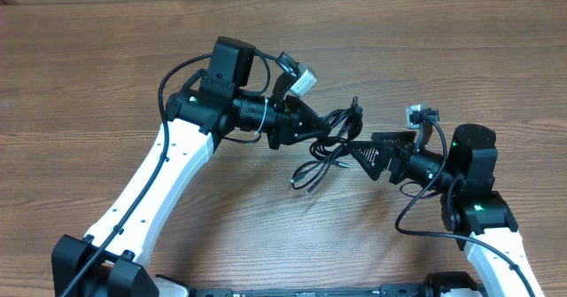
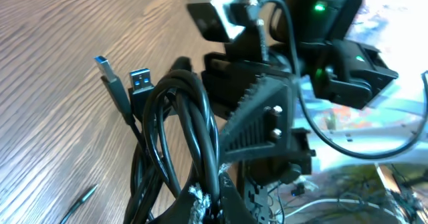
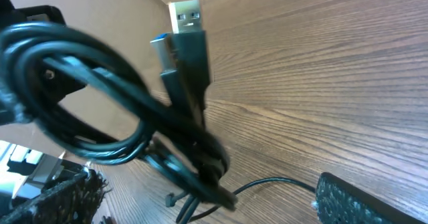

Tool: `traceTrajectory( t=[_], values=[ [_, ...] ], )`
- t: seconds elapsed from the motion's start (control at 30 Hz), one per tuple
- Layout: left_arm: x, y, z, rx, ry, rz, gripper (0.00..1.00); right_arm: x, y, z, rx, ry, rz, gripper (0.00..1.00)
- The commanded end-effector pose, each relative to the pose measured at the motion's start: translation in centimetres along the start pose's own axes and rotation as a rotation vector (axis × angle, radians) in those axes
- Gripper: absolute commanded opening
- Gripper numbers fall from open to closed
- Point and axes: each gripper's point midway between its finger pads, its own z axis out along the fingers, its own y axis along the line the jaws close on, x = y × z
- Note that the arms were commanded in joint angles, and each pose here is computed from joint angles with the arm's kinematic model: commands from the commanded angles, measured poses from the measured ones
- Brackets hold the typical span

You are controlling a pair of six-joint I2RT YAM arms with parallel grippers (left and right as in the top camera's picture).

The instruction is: Untangle cables

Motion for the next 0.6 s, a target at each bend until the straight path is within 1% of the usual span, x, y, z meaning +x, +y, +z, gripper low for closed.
traceTrajectory(
  t=[0.0,0.03,0.1,0.17,0.33,0.37,0.4,0.47,0.5,0.57],
  values=[
    [-1.3,-3.3,-0.7,0.140,-0.046,0.132,0.04,-0.6,0.4,-0.1,-0.011,-0.012,-0.024,0.97],
    [-1.4,-3.5,-0.7,0.150,-0.048,0.140,0.04,-0.6,0.4,-0.1,-0.012,-0.012,-0.024,0.94],
    [-1.4,-3.4,-0.7,0.150,-0.048,0.140,0.04,-0.6,0.5,-0.1,-0.012,-0.011,-0.024,0.93],
    [-1.4,-3.4,-0.7,0.150,-0.048,0.140,0.04,-0.5,0.7,-0.1,-0.027,-0.005,-0.043,0.89],
    [-1.4,-3.4,-0.8,0.150,-0.048,0.140,0.04,-0.1,1.6,-0.2,-0.079,0.013,-0.099,0.86],
    [-1.4,-3.4,-0.8,0.149,-0.048,0.141,0.04,-0.1,1.6,-0.2,-0.079,0.013,-0.100,0.83],
    [-1.5,-3.4,-0.8,0.148,-0.053,0.152,0.04,0.0,2.0,-0.2,-0.102,0.020,-0.124,0.79],
    [-2.0,-3.4,-0.8,0.146,-0.066,0.184,0.04,0.4,2.9,-0.3,-0.161,0.036,-0.176,0.79],
    [-2.5,-3.6,-0.9,0.160,-0.080,0.204,0.04,0.9,4.1,-0.6,-0.236,0.053,-0.230,0.79],
    [-3.0,-4.3,-1.0,0.197,-0.098,0.249,0.04,1.2,4.7,-0.8,-0.277,0.061,-0.260,0.79]
  ],
)
